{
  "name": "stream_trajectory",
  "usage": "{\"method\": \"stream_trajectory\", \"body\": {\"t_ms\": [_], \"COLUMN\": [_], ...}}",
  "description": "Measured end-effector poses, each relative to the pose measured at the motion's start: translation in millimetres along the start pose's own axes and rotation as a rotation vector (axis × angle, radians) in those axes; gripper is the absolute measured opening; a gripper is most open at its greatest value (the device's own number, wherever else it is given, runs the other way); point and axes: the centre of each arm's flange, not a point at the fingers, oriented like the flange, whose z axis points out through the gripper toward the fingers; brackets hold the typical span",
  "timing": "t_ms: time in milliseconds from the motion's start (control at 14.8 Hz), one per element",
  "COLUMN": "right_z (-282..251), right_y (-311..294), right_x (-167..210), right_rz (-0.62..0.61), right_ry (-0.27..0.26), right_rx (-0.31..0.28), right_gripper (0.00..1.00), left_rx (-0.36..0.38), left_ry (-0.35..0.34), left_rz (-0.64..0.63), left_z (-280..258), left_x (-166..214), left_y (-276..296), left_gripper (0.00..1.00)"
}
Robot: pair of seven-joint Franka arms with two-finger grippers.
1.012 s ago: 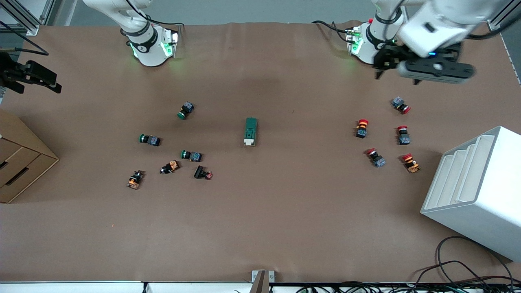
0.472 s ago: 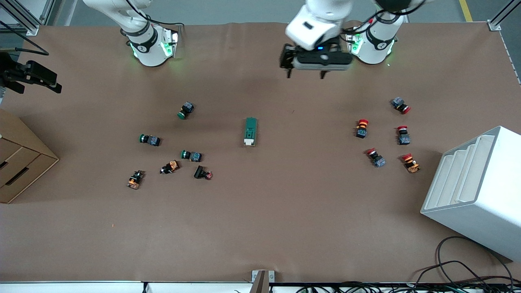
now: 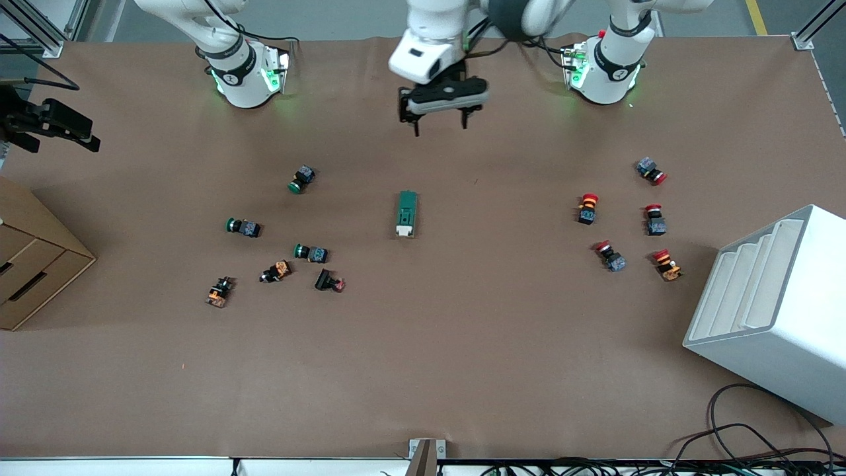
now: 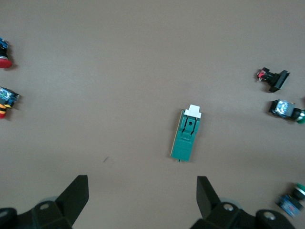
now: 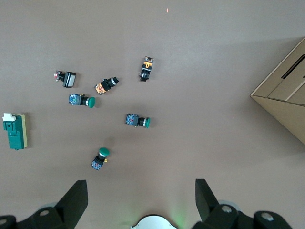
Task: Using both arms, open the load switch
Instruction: 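Move the left gripper over the green load switch and lower it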
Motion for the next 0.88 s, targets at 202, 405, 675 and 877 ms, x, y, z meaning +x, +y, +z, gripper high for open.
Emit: {"method": "stream_trajectory", "body": {"t_ms": [202,405,675,877], "right_z": [-3.4,-5.2,-7.2,-4.4], "right_y": [-0.1,-0.6,0.4,2.1], "right_x": [-0.1,-0.1,-0.3,2.0], "right_rz": [0.0,-0.001,0.001,0.005], "right_ry": [0.01,0.015,0.02,0.016], "right_rx": [0.0,0.0,0.0,0.001], "right_gripper": [1.0,1.0,1.0,1.0], "left_rx": [0.03,0.034,0.015,-0.004], "left_ry": [0.088,0.185,0.321,0.425], "left_rz": [-0.013,0.003,0.043,0.099], "left_z": [51.1,107.2,174.5,214.3], "left_x": [-51.7,-109.5,-168.4,-185.2], "left_y": [32.3,55.4,55.7,37.8], "left_gripper": [1.0,1.0,1.0,1.0]}}
